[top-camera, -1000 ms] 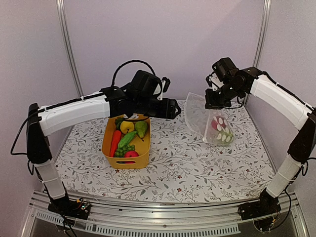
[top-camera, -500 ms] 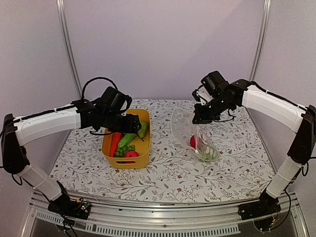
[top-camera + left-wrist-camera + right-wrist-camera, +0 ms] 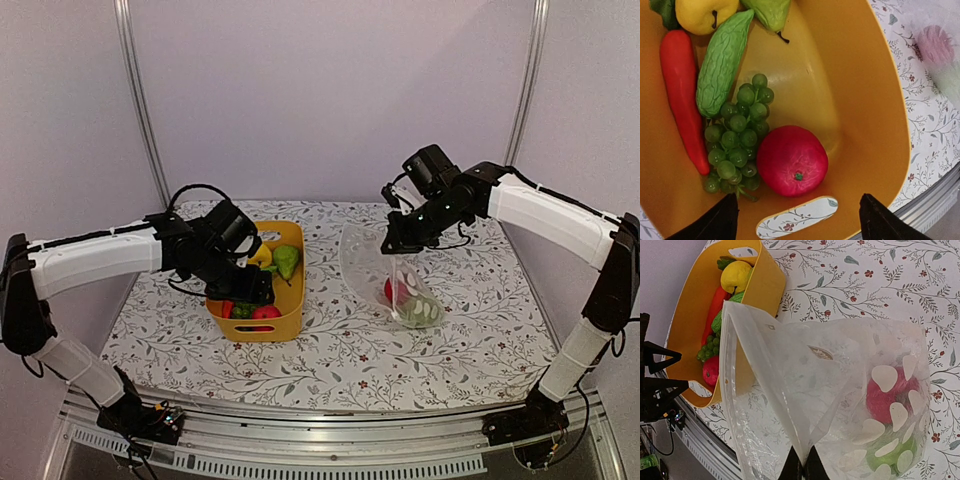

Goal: Place the food in the zip-top bag and seal the zipper
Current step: Pick up the fake vegetable from the bin.

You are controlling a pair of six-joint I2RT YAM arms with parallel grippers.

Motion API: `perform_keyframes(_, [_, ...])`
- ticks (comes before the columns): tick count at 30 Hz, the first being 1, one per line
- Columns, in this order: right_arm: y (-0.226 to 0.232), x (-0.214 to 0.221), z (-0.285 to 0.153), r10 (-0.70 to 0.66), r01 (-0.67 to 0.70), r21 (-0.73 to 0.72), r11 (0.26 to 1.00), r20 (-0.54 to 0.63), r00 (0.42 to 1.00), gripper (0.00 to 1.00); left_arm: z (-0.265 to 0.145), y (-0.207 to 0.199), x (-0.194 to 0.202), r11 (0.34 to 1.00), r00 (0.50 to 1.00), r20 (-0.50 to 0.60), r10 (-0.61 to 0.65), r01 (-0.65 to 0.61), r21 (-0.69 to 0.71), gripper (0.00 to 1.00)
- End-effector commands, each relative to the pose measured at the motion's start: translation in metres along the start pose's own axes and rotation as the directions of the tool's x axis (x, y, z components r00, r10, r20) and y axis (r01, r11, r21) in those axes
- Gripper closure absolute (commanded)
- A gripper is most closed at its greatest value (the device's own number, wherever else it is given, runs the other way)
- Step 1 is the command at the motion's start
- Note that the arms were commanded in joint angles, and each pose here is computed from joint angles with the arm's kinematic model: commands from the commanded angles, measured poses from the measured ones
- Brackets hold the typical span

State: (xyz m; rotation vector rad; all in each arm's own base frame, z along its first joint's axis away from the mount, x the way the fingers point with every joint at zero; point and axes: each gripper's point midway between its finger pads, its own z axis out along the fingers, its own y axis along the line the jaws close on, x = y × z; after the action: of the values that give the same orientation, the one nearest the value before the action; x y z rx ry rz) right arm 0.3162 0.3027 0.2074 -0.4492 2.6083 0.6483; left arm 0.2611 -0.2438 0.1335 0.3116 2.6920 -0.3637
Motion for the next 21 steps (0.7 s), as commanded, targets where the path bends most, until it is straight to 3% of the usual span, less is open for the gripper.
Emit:
perform_keyframes(1, [0.001, 0.003, 0.005, -0.015, 0.015, -0.004, 1.0, -0.018, 1.0, 1.0, 0.017, 0.005, 0.03, 0.998, 0.989, -0.134, -0.057, 0.056, -0.011, 0.16])
perform_keyframes(15, [0.004, 0.001, 0.009, -0.029, 0.028, -0.013, 1.0, -0.027, 0.999, 1.0, 0.07, -0.003, 0.036, 0.998, 0.974, -0.22, -0.057, 0.054, -0.019, 0.14])
perform_keyframes(21, [0.004, -0.002, 0.007, -0.025, 0.025, -0.011, 1.0, -0.016, 1.0, 1.0, 0.075, -0.006, 0.027, 0.999, 0.972, -0.234, -0.034, 0.026, -0.038, 0.3])
